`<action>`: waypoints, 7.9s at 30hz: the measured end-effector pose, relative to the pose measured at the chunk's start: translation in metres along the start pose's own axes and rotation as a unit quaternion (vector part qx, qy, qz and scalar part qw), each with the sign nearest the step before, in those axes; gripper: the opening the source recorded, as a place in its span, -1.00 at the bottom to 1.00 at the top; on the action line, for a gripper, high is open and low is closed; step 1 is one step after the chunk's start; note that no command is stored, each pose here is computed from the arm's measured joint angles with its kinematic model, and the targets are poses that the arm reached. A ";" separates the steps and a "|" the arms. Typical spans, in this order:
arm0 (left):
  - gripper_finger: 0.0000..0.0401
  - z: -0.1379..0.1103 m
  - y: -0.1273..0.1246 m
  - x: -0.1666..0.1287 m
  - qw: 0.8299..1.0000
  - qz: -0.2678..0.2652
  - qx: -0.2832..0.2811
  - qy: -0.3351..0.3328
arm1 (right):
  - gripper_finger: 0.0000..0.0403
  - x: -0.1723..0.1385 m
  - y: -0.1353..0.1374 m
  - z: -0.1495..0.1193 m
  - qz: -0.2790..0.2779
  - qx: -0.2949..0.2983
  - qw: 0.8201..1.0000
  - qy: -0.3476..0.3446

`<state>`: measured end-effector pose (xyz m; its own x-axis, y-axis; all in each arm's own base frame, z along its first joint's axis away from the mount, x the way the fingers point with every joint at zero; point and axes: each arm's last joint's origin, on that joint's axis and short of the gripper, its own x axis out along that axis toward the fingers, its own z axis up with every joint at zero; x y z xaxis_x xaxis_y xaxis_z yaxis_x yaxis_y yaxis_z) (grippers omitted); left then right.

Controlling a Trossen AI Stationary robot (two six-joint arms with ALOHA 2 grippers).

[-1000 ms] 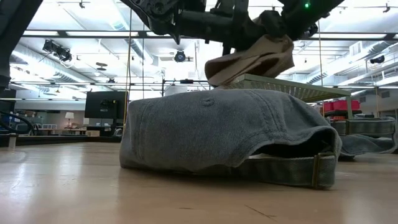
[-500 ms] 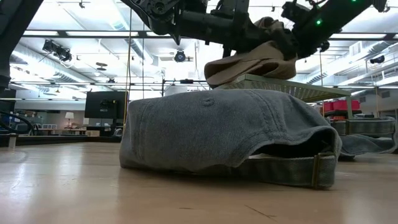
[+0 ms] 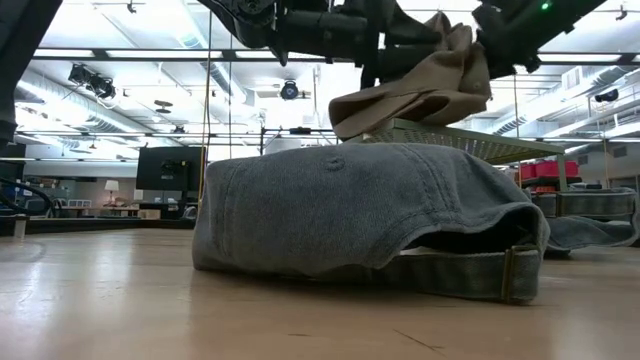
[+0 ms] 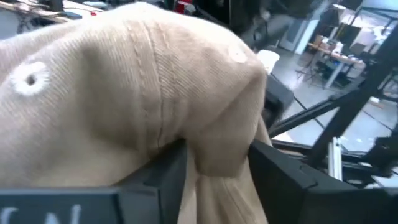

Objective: Stack caps on shelf
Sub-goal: Adjust the brown caps

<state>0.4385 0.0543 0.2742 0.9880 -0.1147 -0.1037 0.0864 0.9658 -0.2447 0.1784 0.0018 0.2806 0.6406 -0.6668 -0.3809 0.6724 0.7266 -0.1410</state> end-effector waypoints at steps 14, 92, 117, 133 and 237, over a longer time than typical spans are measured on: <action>-0.07 0.002 -0.003 -0.009 0.998 0.033 0.025 0.047 | -0.12 -0.022 -0.024 0.001 0.042 -0.002 0.999 -0.002; -0.12 0.004 0.001 -0.010 0.997 0.062 0.030 0.031 | -0.23 -0.040 0.033 0.002 0.242 -0.011 0.970 -0.030; -0.12 0.004 0.001 -0.010 0.997 0.062 0.029 0.031 | -0.23 -0.030 0.021 0.004 0.130 0.004 0.991 -0.043; -0.36 0.020 -0.063 -0.028 0.973 0.045 0.216 0.063 | -0.94 -0.015 0.021 0.007 0.100 -0.026 0.994 -0.042; -0.92 -0.061 -0.111 0.027 0.904 0.313 0.292 0.013 | -0.99 -0.007 0.019 0.010 0.180 0.086 0.980 0.000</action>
<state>0.4483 -0.0698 0.2397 0.8642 0.4984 -0.0693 -0.4278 0.8002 0.4203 0.1905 0.0189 0.2892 0.8478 -0.3730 -0.3770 0.4556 0.8762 0.1575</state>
